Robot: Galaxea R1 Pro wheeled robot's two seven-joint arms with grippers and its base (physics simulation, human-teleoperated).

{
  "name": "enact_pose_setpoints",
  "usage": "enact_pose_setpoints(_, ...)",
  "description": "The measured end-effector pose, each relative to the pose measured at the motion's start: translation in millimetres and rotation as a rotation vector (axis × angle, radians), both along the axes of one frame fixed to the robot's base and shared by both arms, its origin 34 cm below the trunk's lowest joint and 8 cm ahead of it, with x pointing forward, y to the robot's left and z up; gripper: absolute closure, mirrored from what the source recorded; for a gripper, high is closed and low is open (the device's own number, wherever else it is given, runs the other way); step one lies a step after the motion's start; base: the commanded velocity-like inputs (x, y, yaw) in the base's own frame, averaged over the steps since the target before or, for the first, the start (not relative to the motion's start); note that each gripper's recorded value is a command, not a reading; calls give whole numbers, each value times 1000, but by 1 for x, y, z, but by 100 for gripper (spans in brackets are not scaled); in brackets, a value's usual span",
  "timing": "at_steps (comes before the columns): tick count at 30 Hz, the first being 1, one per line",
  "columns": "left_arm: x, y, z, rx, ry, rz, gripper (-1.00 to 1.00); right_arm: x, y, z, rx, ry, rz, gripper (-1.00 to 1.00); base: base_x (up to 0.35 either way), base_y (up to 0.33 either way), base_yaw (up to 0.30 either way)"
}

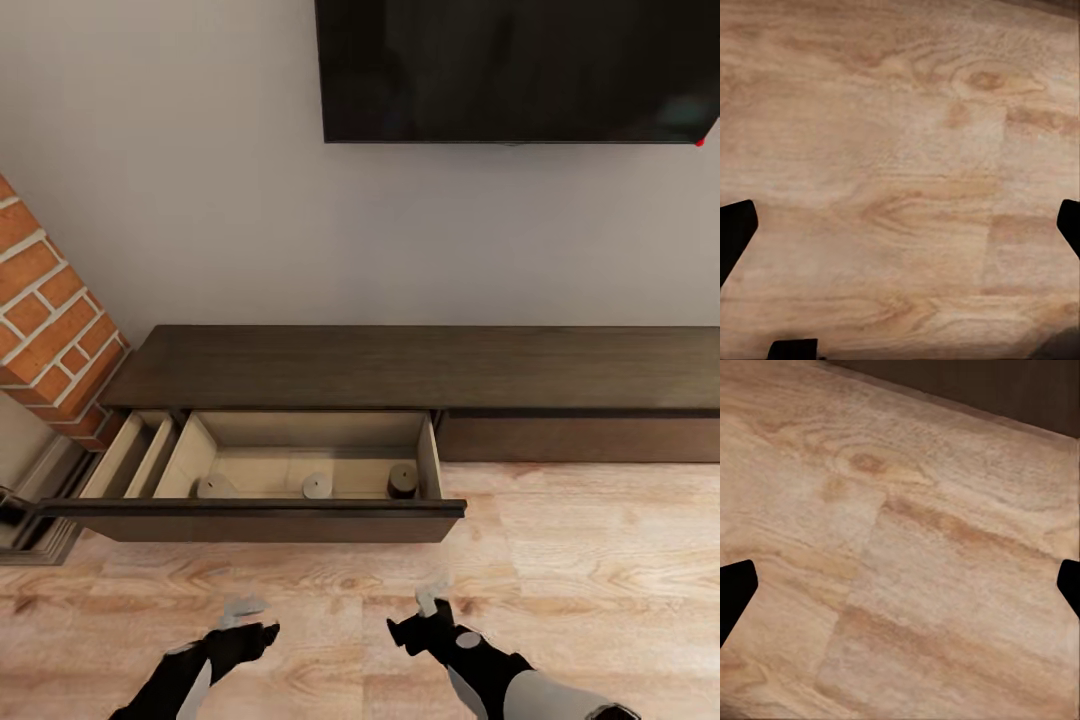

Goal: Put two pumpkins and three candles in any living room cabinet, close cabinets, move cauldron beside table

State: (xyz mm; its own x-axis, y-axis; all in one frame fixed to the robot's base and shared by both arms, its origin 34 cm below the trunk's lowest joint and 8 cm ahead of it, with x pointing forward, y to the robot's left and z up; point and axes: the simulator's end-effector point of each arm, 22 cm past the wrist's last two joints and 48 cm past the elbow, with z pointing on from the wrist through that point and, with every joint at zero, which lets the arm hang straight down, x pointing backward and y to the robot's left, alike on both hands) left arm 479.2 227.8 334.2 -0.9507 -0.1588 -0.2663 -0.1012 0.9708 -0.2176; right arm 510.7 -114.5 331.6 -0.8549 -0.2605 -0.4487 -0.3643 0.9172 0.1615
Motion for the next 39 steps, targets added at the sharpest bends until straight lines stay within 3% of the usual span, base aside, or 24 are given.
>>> enact_pose_setpoints(2, -13, -7, -11, 122, -19, -48, -100, -3, -8, -2, -42, -31, -34, -100, 0, 0, 0)
enact_pose_setpoints(4, -19, -10, -14, 187, -32, -77, -100, -10, -12, -4, -60, -42, -54, -100, 0, 0, 0)
enact_pose_setpoints(7, -15, -10, -12, 234, -77, -87, -100, -12, -6, 1, -45, -94, -73, -100, 0, 0, -90)
enact_pose_setpoints(9, -7, -9, -9, 241, -122, -78, -100, -11, -3, 4, -37, -112, -78, -100, 0, 0, -171)
enact_pose_setpoints(14, -9, -14, -8, 234, -153, -82, -100, -6, 1, 8, -27, -133, -84, -100, 0, 0, -127)
enact_pose_setpoints(21, -6, -14, -6, 232, -162, -83, -100, -4, 1, 9, -24, -138, -87, -100, 0, 0, -12)
enact_pose_setpoints(39, -11, -10, -43, 239, -161, -66, -100, -10, 1, -27, -24, -140, -85, -100, 0, 0, 0)
